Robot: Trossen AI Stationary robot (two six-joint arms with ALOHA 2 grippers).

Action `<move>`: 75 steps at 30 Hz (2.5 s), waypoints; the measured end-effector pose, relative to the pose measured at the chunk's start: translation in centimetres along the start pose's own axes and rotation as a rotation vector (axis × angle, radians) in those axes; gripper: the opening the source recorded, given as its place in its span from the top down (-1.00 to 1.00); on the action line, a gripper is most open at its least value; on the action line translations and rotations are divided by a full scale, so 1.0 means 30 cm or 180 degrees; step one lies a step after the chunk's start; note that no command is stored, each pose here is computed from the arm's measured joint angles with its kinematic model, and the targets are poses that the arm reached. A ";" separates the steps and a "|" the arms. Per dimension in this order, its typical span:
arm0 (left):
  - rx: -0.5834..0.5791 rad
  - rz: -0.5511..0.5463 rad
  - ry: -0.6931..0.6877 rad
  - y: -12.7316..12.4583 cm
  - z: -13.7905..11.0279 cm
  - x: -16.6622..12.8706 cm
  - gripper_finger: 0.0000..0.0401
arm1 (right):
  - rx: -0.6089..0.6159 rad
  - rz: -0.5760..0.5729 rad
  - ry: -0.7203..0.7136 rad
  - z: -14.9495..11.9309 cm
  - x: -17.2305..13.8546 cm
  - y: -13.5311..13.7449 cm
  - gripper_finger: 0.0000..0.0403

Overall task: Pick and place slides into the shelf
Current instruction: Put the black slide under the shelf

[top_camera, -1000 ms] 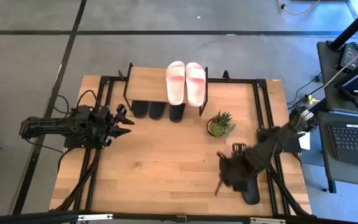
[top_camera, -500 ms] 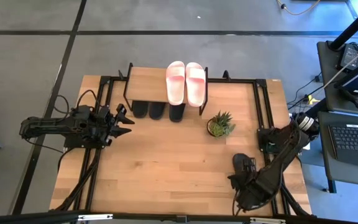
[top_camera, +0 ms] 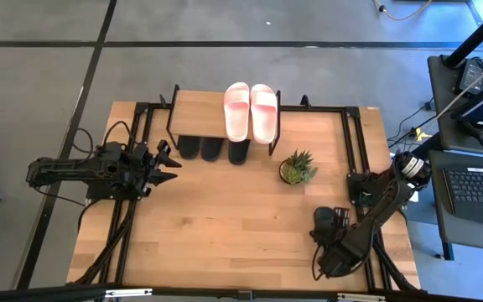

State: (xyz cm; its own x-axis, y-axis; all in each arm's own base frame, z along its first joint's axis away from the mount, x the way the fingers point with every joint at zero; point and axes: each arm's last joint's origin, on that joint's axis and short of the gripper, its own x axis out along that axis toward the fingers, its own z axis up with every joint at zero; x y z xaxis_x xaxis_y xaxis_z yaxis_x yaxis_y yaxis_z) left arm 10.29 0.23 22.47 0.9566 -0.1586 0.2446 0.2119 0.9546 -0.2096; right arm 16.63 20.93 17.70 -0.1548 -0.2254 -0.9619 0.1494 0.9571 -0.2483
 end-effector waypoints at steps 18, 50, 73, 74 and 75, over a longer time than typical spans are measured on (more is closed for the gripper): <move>0.0011 0.0000 0.0000 0.000 0.000 0.000 0.22 | 0.0289 0.0086 -0.0108 0.018 -0.049 0.009 0.91; 0.0001 -0.0017 0.0027 0.000 -0.002 0.000 0.22 | 0.0743 0.0665 -0.1128 0.606 -0.325 -0.457 0.94; -0.0071 0.0078 0.0315 0.009 -0.032 -0.002 0.22 | 0.0740 0.0297 -0.0732 0.825 -0.072 -0.626 0.94; -0.0071 0.0077 0.0316 0.008 -0.032 -0.002 0.22 | 0.0756 0.0247 -0.0743 0.826 -0.071 -0.630 0.94; -0.0071 0.0077 0.0316 0.008 -0.032 -0.002 0.22 | 0.0771 0.0195 -0.0754 0.827 -0.072 -0.635 0.94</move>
State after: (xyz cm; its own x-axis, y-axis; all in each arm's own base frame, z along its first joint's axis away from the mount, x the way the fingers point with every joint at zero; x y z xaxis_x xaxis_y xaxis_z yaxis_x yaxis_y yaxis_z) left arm 10.49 0.23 21.49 0.9763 -0.1609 0.1445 0.1919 0.9527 -0.2356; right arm 38.34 -1.34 21.65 0.0884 -0.2321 -0.9687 0.3832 0.9055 -0.1820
